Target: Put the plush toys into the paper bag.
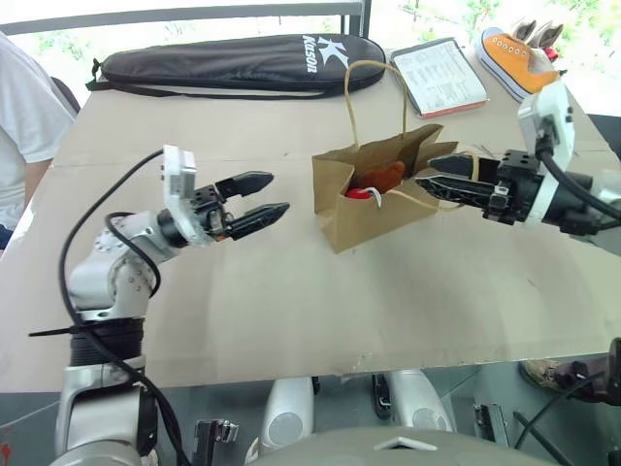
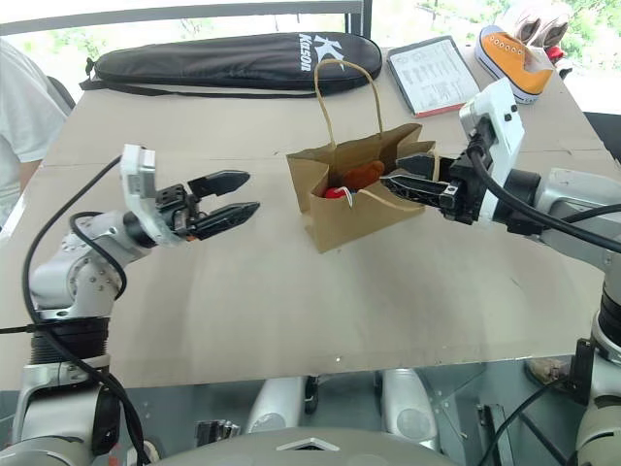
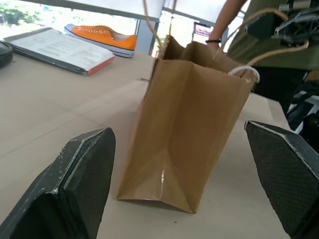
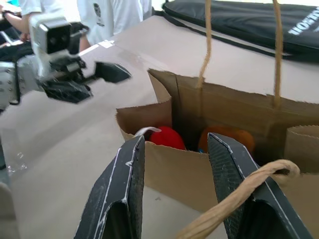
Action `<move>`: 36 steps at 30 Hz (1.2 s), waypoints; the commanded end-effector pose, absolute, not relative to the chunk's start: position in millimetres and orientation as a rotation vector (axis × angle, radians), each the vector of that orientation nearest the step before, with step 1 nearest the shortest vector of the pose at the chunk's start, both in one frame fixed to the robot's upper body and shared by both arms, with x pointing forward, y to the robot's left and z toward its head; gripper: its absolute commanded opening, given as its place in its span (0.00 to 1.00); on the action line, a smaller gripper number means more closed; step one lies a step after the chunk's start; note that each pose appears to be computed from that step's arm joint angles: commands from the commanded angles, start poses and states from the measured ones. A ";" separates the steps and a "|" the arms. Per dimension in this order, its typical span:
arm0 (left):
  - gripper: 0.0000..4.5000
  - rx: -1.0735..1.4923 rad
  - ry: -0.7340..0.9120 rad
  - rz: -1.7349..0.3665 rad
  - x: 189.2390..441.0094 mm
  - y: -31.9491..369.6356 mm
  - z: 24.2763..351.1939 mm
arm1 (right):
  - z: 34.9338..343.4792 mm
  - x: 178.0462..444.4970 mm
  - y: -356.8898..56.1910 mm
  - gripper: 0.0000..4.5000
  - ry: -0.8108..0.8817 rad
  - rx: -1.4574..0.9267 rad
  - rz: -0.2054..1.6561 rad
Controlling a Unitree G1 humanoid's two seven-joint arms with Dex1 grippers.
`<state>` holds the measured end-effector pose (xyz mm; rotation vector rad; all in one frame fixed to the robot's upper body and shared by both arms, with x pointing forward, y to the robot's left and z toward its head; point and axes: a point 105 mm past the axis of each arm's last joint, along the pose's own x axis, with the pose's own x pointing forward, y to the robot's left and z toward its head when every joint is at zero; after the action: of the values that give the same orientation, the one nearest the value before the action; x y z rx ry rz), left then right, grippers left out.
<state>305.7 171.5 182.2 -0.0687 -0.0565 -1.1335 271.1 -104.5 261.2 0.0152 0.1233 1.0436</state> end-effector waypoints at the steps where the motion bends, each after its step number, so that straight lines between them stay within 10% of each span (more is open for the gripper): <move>1: 1.00 -0.003 -0.113 -1.149 305.0 163.4 192.7 | 295.0 266.2 -92.5 0.50 -0.011 0.177 1.151; 5: 1.00 -0.017 -0.127 -1.170 304.0 157.4 192.8 | 273.1 264.5 -87.1 0.88 0.115 0.169 1.160; 15: 1.00 -0.037 -0.151 -1.185 307.3 151.8 200.5 | 264.6 229.0 -132.1 0.88 0.202 0.027 1.047; 25: 1.00 -0.022 -0.065 -1.367 342.0 135.2 204.1 | 194.8 243.5 -108.8 0.02 0.246 -0.206 1.022; 36: 1.00 0.023 0.017 -1.532 332.9 125.4 205.6 | 170.3 315.4 -43.2 0.02 0.088 -0.217 1.015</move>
<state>338.1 128.7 192.4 -0.0225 0.0612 -1.4991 314.6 -46.0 156.5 -0.2124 0.1559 1.0094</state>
